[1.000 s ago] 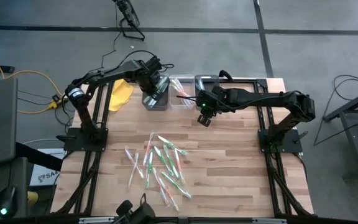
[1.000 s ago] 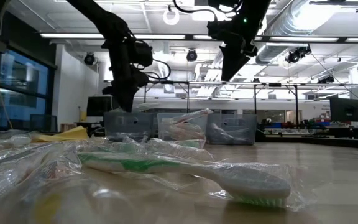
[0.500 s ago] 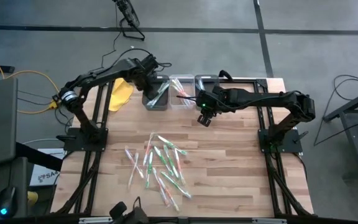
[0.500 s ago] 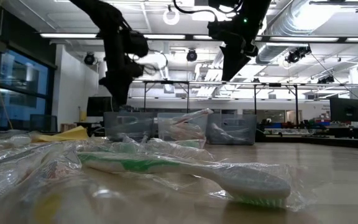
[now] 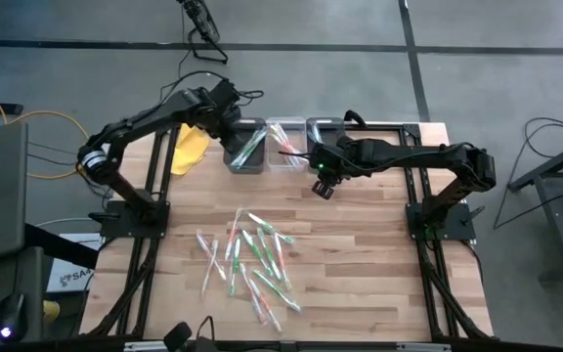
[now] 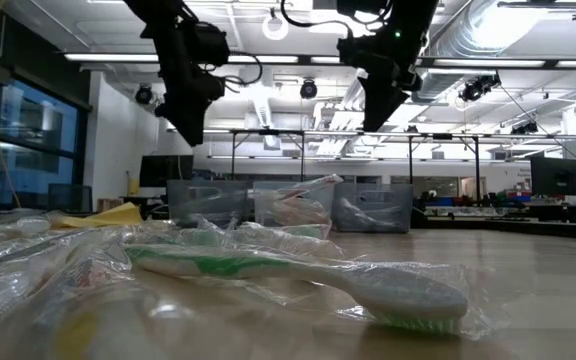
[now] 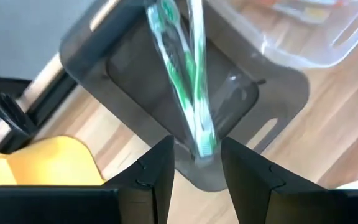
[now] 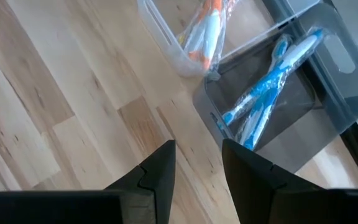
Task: Pick & Place Toothbrushes
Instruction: Put the orange toothbrush into the transparent bin
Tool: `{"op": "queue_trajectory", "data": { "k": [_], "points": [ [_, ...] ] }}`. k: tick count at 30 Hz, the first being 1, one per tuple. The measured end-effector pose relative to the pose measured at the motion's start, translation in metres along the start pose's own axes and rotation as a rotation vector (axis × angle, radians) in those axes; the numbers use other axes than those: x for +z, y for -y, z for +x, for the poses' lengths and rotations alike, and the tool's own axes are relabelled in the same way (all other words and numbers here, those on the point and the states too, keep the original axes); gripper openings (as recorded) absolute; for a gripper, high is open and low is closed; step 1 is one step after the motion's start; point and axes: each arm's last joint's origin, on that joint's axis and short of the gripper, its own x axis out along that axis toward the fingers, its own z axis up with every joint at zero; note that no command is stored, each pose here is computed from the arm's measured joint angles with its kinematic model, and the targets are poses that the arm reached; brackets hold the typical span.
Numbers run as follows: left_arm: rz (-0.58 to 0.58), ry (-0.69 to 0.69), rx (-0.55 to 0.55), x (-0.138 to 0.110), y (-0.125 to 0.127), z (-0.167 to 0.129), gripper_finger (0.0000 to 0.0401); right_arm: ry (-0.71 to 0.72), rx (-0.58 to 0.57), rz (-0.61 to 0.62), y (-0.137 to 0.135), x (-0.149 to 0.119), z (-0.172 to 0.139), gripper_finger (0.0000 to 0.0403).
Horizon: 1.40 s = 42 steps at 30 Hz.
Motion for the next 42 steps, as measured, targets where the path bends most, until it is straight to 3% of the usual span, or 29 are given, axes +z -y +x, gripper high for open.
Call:
{"op": "queue_trajectory", "data": {
  "k": [6, 11, 28, 35, 42],
  "points": [
    [0.060, 0.053, -0.022, 0.001, 0.005, -0.008, 0.0129, 0.008, -0.022, 0.001, 0.001, 0.000, 0.000, 0.0125],
    [0.108, -0.052, -0.184, -0.017, 0.019, 0.006, 0.0129, -0.004, -0.025, 0.007, 0.001, -0.001, 0.000, 0.0125],
    [0.295, -0.267, -0.250, -0.145, 0.108, 0.006, 0.0129, -0.010, -0.028, -0.012, 0.001, -0.001, 0.000, 0.0125],
    [0.210, -0.367, -0.245, -0.189, 0.136, 0.008, 0.0129, -0.009, -0.028, -0.013, 0.001, -0.001, 0.000, 0.0125],
    [-0.027, -0.306, -0.231, -0.210, 0.163, 0.005, 0.0129, -0.006, -0.026, -0.007, 0.001, -0.001, 0.000, 0.0125]
  ]
}}
